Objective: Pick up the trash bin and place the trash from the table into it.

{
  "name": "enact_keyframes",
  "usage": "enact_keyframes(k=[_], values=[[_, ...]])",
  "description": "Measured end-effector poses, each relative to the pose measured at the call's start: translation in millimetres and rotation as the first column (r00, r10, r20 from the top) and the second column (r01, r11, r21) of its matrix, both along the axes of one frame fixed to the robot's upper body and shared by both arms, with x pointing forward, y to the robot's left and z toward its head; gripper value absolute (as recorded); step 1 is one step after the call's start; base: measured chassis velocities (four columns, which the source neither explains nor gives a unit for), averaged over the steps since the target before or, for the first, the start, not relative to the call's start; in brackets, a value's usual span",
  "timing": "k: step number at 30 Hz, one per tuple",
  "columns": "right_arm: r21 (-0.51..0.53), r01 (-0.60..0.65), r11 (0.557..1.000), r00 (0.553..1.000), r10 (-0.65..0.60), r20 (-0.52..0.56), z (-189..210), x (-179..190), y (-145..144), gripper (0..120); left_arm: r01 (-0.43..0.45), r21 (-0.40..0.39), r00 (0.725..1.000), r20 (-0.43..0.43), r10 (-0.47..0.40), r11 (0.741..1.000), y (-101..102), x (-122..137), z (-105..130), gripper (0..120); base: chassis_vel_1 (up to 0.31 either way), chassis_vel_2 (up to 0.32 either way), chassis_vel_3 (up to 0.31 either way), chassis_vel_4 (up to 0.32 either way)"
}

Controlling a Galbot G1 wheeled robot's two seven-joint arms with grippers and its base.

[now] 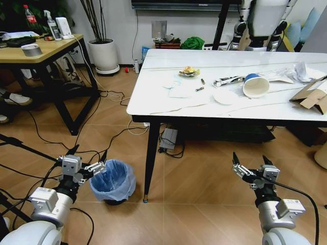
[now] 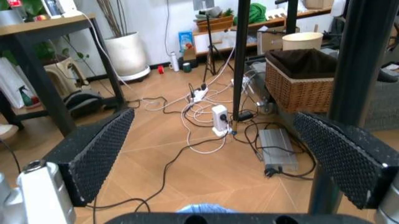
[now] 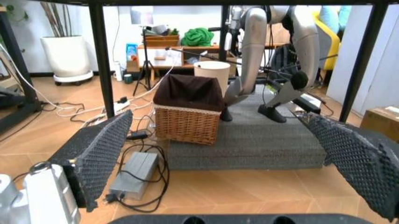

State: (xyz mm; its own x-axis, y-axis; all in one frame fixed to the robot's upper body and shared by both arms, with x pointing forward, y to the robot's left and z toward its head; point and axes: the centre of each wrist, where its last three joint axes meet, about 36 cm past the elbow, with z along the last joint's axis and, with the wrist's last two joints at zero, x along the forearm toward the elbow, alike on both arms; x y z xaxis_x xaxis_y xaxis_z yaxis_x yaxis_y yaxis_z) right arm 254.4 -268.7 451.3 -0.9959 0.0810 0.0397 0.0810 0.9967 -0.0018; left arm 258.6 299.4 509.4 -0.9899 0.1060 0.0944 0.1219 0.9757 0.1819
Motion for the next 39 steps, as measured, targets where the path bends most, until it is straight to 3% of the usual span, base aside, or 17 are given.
enact_keyframes(k=[39], values=[[0.0, -0.004, 1.0, 1.0, 0.004, -0.001, -1.4, 0.1, 0.3, 100, 0.001, 0.018, 1.0, -0.028, 0.0, 1.0, 3.9, -2.2, -5.9, 100, 0.0, 0.0, 0.0, 0.0]])
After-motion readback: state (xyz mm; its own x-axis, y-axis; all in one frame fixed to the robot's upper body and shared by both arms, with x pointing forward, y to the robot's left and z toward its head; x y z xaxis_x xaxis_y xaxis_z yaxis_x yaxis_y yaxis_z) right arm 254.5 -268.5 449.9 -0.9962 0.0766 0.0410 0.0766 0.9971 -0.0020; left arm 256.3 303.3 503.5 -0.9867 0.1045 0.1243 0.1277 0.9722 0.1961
